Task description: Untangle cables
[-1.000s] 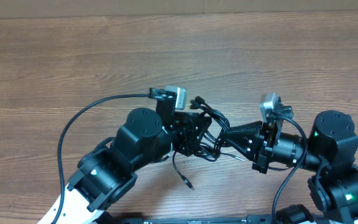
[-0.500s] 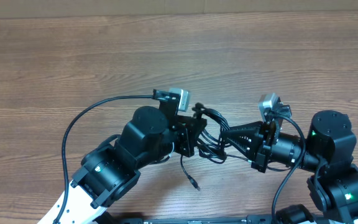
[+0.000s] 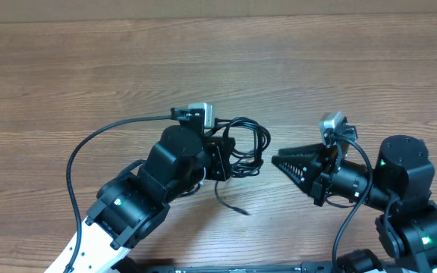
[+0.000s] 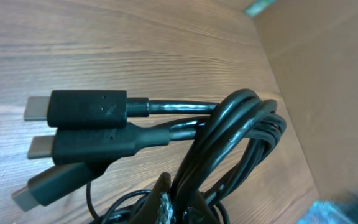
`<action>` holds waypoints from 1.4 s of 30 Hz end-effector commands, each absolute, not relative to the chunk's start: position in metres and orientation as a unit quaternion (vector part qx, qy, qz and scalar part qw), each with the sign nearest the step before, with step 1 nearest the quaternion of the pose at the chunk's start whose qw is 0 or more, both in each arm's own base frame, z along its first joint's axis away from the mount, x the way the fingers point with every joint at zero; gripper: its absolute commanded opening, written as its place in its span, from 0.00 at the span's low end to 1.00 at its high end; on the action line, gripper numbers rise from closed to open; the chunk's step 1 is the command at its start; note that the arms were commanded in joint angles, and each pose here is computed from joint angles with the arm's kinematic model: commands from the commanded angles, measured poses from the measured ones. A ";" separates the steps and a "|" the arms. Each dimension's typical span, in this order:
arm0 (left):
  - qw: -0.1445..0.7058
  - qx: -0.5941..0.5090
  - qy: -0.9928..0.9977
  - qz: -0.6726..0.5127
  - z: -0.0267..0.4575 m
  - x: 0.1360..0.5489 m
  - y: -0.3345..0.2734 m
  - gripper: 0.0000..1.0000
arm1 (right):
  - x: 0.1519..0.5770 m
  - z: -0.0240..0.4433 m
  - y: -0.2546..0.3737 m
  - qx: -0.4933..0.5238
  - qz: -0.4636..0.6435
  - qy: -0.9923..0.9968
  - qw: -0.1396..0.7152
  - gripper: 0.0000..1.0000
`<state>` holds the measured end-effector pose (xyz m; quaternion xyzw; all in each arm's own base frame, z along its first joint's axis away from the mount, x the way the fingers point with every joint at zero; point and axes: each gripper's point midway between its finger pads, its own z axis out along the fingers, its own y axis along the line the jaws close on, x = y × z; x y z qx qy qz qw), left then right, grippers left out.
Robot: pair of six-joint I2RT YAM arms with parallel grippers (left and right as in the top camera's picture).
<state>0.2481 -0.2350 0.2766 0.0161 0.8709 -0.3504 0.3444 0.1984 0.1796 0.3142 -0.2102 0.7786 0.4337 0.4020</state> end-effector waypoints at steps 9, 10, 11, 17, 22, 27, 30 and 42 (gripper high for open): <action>0.358 0.164 0.824 -0.408 0.304 0.228 -0.265 0.04 | 0.198 0.304 0.169 -0.285 0.350 0.777 0.440 0.73; 0.359 0.173 0.820 -0.411 0.305 0.226 -0.267 0.04 | 0.199 0.304 0.169 -0.288 0.348 0.775 0.442 0.73; 0.359 0.183 0.816 -0.414 0.306 0.224 -0.268 0.04 | 0.199 0.304 0.169 -0.288 0.348 0.775 0.442 0.74; 0.362 0.220 0.805 -0.415 0.307 0.219 -0.272 0.04 | 0.200 0.307 0.169 -0.290 0.347 0.770 0.449 0.44; 0.367 0.213 0.808 -0.408 0.307 0.222 -0.270 0.04 | 0.200 0.307 0.170 -0.290 0.349 0.770 0.449 0.04; 0.365 0.130 0.838 -0.384 0.298 0.237 -0.256 0.04 | 0.199 0.308 0.170 -0.291 0.351 0.769 0.448 0.04; 0.349 -0.006 0.872 -0.343 0.278 0.252 -0.229 0.04 | 0.199 0.308 0.170 -0.292 0.351 0.769 0.448 0.04; 0.334 -0.013 0.880 -0.337 0.271 0.249 -0.227 0.04 | 0.201 0.307 0.169 -0.288 0.347 0.771 0.449 0.04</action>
